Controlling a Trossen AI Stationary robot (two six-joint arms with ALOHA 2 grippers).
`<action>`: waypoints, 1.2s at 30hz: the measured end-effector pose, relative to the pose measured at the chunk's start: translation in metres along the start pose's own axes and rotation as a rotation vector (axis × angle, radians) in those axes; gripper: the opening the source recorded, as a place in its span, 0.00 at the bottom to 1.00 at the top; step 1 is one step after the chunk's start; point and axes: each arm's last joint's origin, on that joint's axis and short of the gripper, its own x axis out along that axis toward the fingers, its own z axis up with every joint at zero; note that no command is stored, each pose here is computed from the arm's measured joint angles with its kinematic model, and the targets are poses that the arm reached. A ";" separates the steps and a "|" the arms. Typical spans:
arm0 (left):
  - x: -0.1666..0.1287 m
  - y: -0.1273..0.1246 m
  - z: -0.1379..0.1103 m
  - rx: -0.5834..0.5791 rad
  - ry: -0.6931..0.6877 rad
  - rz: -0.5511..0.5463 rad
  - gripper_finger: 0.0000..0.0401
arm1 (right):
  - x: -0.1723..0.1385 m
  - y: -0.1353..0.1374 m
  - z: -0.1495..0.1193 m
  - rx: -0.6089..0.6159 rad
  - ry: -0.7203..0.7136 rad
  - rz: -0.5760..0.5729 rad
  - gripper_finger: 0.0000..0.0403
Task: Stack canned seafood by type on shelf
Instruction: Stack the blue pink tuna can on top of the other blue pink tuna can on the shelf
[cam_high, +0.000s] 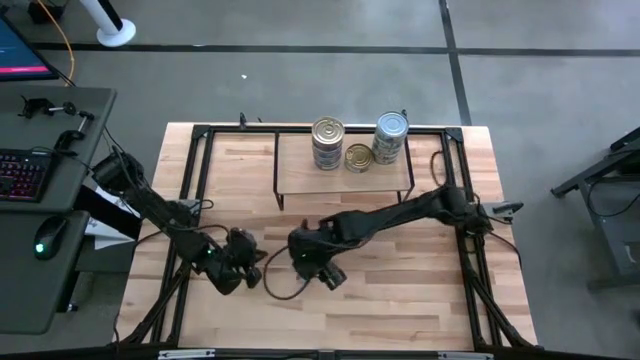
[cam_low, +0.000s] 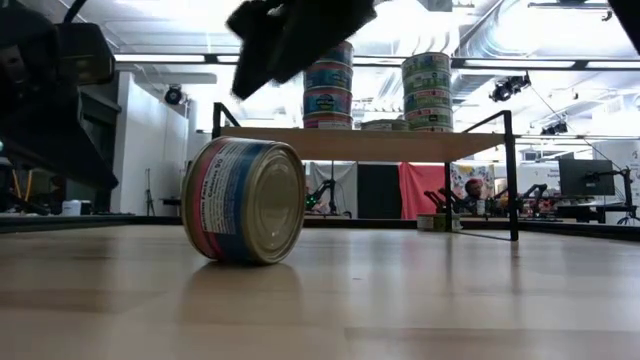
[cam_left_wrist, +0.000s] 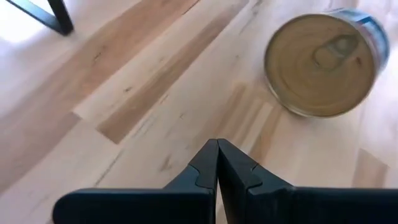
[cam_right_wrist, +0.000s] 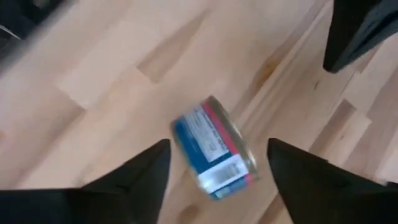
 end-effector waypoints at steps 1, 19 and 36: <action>0.000 -0.001 0.000 -0.010 -0.002 -0.006 0.00 | 0.005 -0.002 0.001 -0.019 0.026 -0.011 0.66; -0.001 0.000 0.000 -0.018 0.010 -0.003 0.00 | 0.036 -0.007 0.002 -0.238 0.242 0.032 0.74; -0.022 0.009 0.018 0.060 -0.091 0.010 0.00 | 0.052 -0.007 -0.003 -0.253 0.278 -0.057 0.42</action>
